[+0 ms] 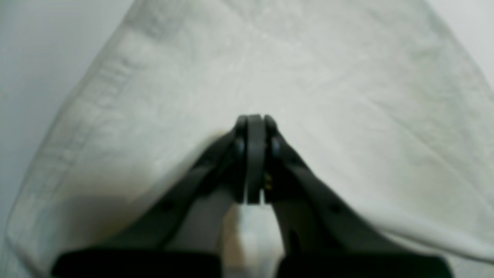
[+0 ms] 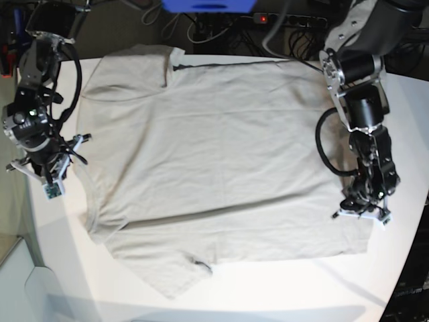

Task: Layout the t-shirt on the table in an organized manner, then fold the t-shirt properly
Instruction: 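Grasp the shirt sides with both grippers and pull them outward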

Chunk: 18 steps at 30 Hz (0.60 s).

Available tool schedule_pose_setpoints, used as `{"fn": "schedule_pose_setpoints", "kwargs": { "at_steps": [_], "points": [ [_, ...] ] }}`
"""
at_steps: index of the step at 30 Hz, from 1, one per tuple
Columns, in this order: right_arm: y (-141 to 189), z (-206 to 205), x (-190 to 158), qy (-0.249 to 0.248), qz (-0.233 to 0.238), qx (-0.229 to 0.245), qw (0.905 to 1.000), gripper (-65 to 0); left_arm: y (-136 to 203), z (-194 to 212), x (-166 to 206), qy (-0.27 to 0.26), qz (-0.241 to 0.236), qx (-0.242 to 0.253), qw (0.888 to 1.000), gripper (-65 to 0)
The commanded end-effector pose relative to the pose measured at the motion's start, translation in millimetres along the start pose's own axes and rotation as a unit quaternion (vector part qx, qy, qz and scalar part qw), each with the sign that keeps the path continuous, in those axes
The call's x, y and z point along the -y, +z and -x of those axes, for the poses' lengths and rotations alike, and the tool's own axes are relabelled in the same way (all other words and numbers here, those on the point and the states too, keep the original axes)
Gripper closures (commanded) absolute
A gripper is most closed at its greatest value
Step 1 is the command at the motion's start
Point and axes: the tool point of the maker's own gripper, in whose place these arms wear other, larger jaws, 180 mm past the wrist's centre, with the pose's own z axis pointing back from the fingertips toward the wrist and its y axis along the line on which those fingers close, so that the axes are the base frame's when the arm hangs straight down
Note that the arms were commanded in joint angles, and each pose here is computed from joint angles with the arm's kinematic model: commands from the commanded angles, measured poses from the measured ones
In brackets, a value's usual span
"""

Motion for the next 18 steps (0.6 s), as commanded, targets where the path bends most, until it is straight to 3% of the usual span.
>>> {"fn": "schedule_pose_setpoints", "kwargs": {
  "at_steps": [1, 8, 18],
  "points": [
    [4, -15, 7, 0.011, 0.004, 0.024, 0.9996, -1.1, 7, -29, 7, 0.008, 0.004, 0.032, 0.999, -0.3],
    [3, -16, 5, 0.012, 0.002, 0.025, 0.9996, -1.1, -17, 13, -15, 0.009, -0.025, -0.035, 0.999, -0.3],
    [3, -18, 6, 0.012, 0.003, 0.029, 0.9995, -1.1, -43, 19, -33, 0.009, -0.056, -0.01, 0.998, -0.3]
  ]
}}
